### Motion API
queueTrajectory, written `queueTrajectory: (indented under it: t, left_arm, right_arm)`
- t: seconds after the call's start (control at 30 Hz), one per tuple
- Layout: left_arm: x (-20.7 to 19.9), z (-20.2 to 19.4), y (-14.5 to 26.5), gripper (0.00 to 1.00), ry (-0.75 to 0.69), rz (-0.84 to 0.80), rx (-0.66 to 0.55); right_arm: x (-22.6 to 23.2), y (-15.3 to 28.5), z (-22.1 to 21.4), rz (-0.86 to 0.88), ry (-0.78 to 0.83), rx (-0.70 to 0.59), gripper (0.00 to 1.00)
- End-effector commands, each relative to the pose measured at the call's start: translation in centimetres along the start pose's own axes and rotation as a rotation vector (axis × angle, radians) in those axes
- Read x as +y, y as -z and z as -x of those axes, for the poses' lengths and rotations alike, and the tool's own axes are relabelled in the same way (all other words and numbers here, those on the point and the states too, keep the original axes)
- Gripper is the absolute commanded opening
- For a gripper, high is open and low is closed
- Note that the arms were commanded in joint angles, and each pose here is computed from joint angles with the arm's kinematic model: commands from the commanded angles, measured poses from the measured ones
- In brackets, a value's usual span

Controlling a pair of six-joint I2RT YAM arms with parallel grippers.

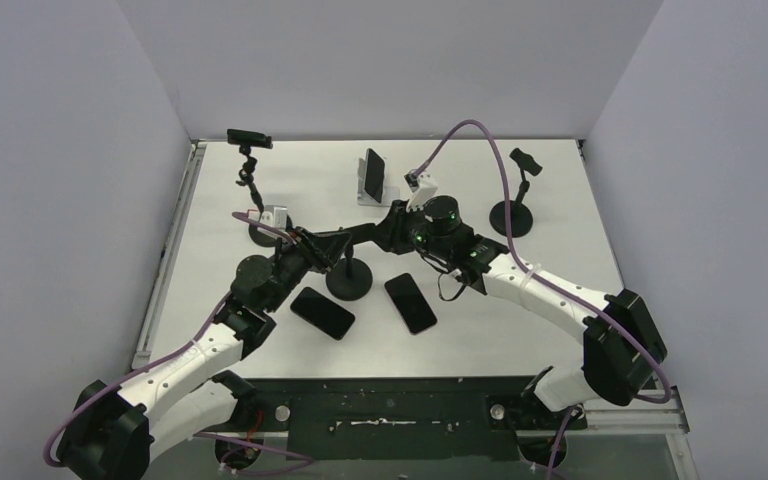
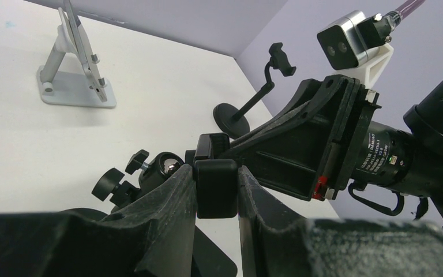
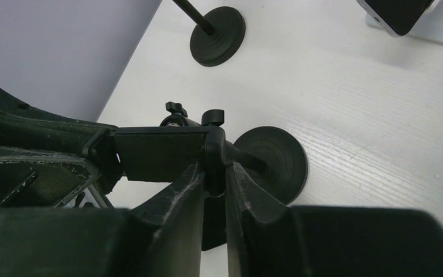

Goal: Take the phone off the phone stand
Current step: Pick up the phone stand at the center of the board.

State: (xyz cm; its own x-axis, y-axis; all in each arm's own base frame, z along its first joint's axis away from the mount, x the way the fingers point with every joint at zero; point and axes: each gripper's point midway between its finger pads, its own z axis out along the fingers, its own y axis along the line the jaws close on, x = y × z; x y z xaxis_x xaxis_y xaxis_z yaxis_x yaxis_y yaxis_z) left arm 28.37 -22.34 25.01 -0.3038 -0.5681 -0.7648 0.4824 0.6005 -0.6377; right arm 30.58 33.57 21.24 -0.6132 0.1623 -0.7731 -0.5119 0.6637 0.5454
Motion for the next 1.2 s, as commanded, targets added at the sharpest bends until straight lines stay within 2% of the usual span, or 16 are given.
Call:
queueTrajectory:
  t: [0.0, 0.03, 0.07, 0.13, 0.17, 0.2, 0.33, 0.47, 0.57, 0.8, 1.17]
  left_arm:
    - [-2.9, 2.5, -0.2, 0.0, 0.003, -0.101, -0.07]
    - [-2.9, 2.5, -0.2, 0.0, 0.005, -0.102, -0.067]
    - [-2.8, 2.4, -0.1, 0.04, 0.005, -0.098, -0.063]
    - [-2.4, 2.5, -0.1, 0.33, 0.005, -0.068, -0.063]
    - [-2.1, 2.6, -0.1, 0.43, 0.003, -0.048, -0.06]
    - [-1.9, 2.7, 0.0, 0.5, -0.001, -0.029, -0.06]
    - [-0.3, 3.0, 0.5, 0.7, -0.023, 0.07, -0.059]
    - [1.0, 3.6, 1.2, 0.83, -0.058, 0.155, -0.069]
    - [2.6, 3.9, 1.8, 0.88, -0.103, 0.249, -0.068]
    - [4.8, 4.7, 3.2, 0.89, -0.188, 0.386, -0.059]
    - [2.1, 4.8, 3.5, 0.87, -0.203, 0.213, -0.085]
  right_arm:
    - [1.2, -0.4, 3.0, 0.032, 0.034, -0.09, 0.09]
    - [0.8, -0.3, 3.0, 0.013, 0.04, -0.092, 0.0]
    - [0.2, -0.3, 3.0, -0.019, 0.044, -0.095, 0.0]
    - [-1.2, -0.1, 2.9, -0.093, 0.054, -0.096, 0.0]
    - [-1.8, 0.0, 2.9, -0.126, 0.061, -0.095, 0.0]
    - [-2.4, 0.2, 2.9, -0.153, 0.068, -0.095, 0.0]
    - [-4.2, 0.7, 3.0, -0.251, 0.073, -0.11, 0.0]
    - [-4.8, 1.0, 3.1, -0.285, 0.077, -0.117, 0.0]
    - [-5.2, 1.3, 3.2, -0.312, 0.083, -0.122, 0.0]
    - [-5.8, 1.5, 3.1, -0.345, 0.095, -0.111, 0.0]
    - [-3.4, 2.1, 5.8, -0.288, 0.153, -0.14, 0.0]
